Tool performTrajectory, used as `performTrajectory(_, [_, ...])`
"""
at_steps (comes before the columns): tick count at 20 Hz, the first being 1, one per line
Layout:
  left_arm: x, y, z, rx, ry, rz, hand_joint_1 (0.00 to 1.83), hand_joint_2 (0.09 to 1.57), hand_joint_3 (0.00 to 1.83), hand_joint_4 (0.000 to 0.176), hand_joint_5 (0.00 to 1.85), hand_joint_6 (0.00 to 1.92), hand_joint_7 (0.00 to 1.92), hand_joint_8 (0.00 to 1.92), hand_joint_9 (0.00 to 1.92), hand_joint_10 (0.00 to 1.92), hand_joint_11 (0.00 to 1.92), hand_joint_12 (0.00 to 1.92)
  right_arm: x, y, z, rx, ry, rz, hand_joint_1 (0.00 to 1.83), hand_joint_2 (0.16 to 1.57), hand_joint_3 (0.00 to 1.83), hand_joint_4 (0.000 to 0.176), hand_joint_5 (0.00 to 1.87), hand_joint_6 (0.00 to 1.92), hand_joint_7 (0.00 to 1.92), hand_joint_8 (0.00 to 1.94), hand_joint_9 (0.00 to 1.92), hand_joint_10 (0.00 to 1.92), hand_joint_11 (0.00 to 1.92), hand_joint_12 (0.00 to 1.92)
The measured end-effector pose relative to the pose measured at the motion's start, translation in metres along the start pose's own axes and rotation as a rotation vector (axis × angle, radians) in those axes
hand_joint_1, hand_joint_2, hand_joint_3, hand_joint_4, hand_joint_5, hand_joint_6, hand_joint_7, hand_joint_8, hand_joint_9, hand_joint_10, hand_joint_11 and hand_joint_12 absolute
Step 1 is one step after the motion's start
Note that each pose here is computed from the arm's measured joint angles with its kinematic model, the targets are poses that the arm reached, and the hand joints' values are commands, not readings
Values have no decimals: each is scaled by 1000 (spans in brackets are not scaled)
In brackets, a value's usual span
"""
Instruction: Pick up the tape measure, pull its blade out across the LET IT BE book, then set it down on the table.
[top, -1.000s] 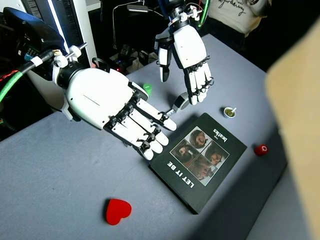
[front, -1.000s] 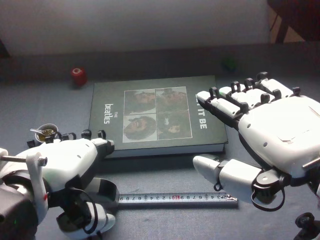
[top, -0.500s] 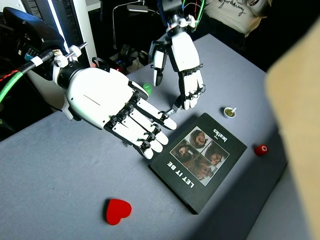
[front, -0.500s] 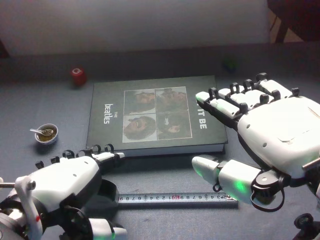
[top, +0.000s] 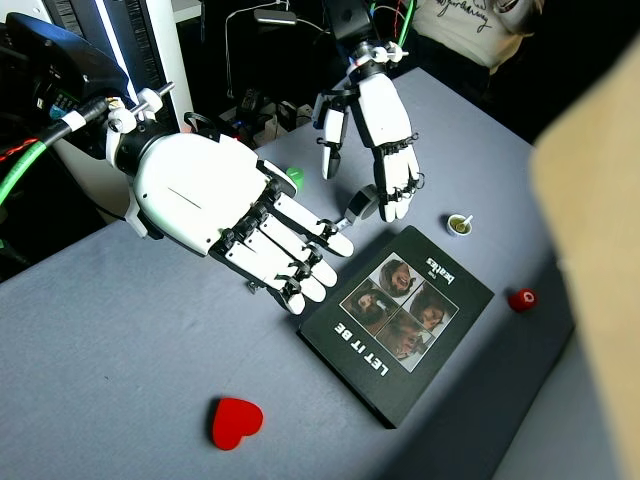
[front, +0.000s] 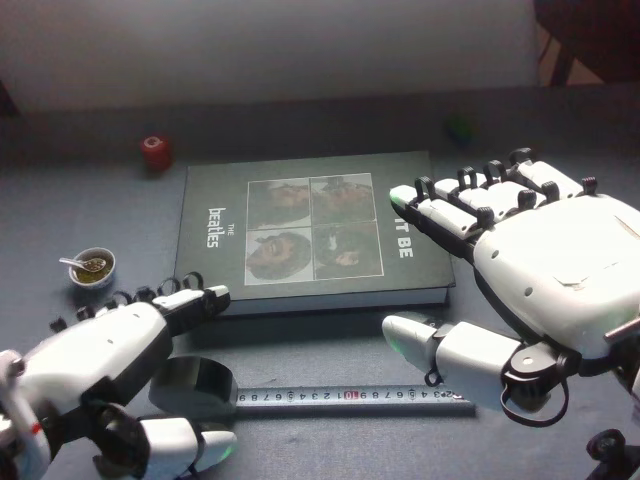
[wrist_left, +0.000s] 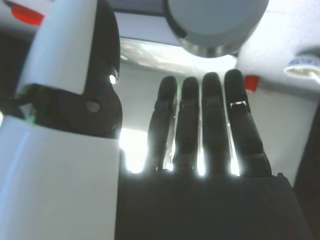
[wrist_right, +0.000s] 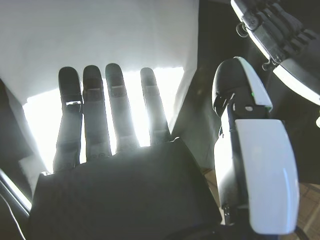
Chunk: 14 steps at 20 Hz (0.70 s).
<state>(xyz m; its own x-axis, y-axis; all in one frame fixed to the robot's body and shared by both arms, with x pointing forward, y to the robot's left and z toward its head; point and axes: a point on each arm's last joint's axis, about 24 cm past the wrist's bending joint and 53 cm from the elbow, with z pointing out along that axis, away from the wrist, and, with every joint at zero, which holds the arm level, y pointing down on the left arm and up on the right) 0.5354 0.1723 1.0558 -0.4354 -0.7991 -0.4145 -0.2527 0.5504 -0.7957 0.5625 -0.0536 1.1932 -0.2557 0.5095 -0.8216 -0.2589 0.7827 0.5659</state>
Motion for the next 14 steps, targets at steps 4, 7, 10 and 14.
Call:
performTrajectory(4, [2,-2,1,53,35,-51,1104,1054,0,0,198,0,199,0,208,0,2,679,0,1,0,-4,-2,1,151,1173,0,126,118,0,204,0,226,2,0,811])
performTrajectory(7, [-7,4,0,60,10,-94,1131,1015,0,0,198,0,198,0,207,0,0,680,0,1,0,-4,-2,3,150,1174,0,126,119,0,202,1,223,3,0,799])
performTrajectory(10, [-19,9,1,72,-25,-102,1138,1013,0,0,201,1,200,1,209,1,2,681,0,2,0,-6,-1,5,151,1174,0,126,119,0,206,2,227,4,0,814])
performTrajectory(14, [-18,19,4,69,-16,-106,1095,1053,6,0,200,0,201,1,210,1,0,683,-1,3,0,-10,-2,6,152,1173,0,126,117,1,202,0,224,2,0,819])
